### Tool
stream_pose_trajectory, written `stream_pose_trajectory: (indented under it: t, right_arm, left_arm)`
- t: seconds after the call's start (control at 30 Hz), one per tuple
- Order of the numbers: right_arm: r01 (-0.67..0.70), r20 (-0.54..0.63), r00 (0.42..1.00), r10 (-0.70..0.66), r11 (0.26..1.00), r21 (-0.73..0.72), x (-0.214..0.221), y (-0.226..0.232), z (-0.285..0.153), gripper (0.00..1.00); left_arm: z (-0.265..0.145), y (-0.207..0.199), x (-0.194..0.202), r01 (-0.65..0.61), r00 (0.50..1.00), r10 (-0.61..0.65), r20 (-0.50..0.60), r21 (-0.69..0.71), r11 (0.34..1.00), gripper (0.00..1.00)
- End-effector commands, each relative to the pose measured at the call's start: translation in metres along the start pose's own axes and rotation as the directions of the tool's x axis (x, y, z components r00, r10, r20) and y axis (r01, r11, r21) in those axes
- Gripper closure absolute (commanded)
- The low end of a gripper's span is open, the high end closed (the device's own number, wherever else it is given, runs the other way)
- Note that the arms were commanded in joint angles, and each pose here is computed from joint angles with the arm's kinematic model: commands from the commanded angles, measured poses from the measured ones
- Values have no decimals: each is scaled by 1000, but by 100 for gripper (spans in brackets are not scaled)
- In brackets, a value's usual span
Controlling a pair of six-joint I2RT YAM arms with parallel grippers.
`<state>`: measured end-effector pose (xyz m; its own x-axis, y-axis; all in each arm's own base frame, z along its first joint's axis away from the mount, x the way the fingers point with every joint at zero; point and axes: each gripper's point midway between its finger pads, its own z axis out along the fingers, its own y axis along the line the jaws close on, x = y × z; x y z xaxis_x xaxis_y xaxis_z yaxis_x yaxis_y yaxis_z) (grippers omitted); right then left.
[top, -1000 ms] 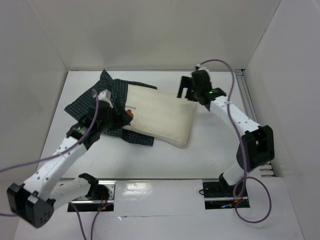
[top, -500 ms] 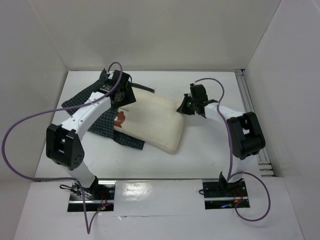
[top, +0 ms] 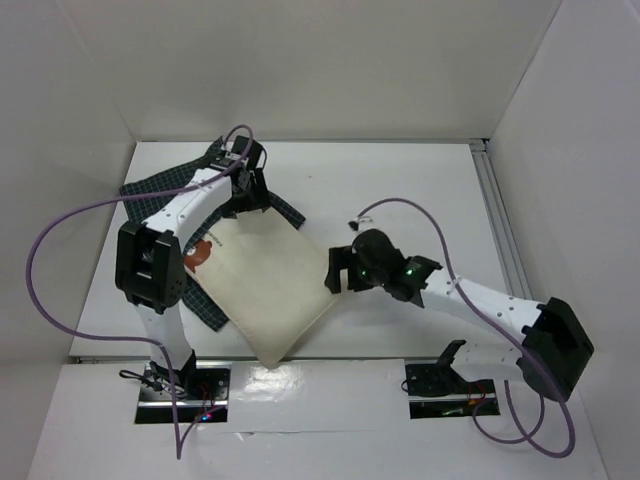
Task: Put the pillow into the pillowcase
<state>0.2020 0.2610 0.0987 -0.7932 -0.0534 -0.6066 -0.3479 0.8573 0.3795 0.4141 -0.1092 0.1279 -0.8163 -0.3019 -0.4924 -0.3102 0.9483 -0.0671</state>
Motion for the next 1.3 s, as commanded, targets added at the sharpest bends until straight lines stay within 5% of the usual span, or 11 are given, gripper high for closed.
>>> stream_pose_trajectory:
  t: [0.0, 0.2, 0.4, 0.5, 0.53, 0.57, 1.13, 1.27]
  right_arm:
    - [-42, 147, 989, 18, 985, 165, -64, -50, -16, 6]
    - [-52, 165, 986, 30, 990, 129, -116, -55, 9, 4]
    - [-20, 116, 993, 10, 996, 85, -156, -63, 52, 0]
    - [-18, 147, 989, 11, 999, 46, -185, -64, 79, 0]
    - [-24, 142, 990, 20, 999, 27, -192, -67, 92, 0]
    - [-1, 154, 988, 2, 1000, -6, -199, -62, 100, 0]
    - [303, 133, 951, -279, 925, -228, -208, -10, 219, 0]
    - [289, 113, 957, -267, 908, -303, -196, -2, 223, 13]
  left_arm:
    - [-15, -24, 11, -79, 996, 80, -26, 61, 995, 18]
    - [-7, -31, 23, -75, 996, 74, -40, -17, 997, 8]
    - [42, -47, 38, -117, 984, 112, -139, -28, 993, 6]
    - [52, -53, 58, -119, 969, 119, -216, 11, 993, 42]
    - [53, -53, 56, -99, 973, 104, -204, 37, 994, 91]
    - [49, -57, 59, -100, 970, 114, -213, 75, 992, 100]
    - [-11, -55, 60, -82, 971, 127, -200, 222, 972, 100]
    - [-21, -51, 58, -73, 977, 115, -182, 221, 973, 100]
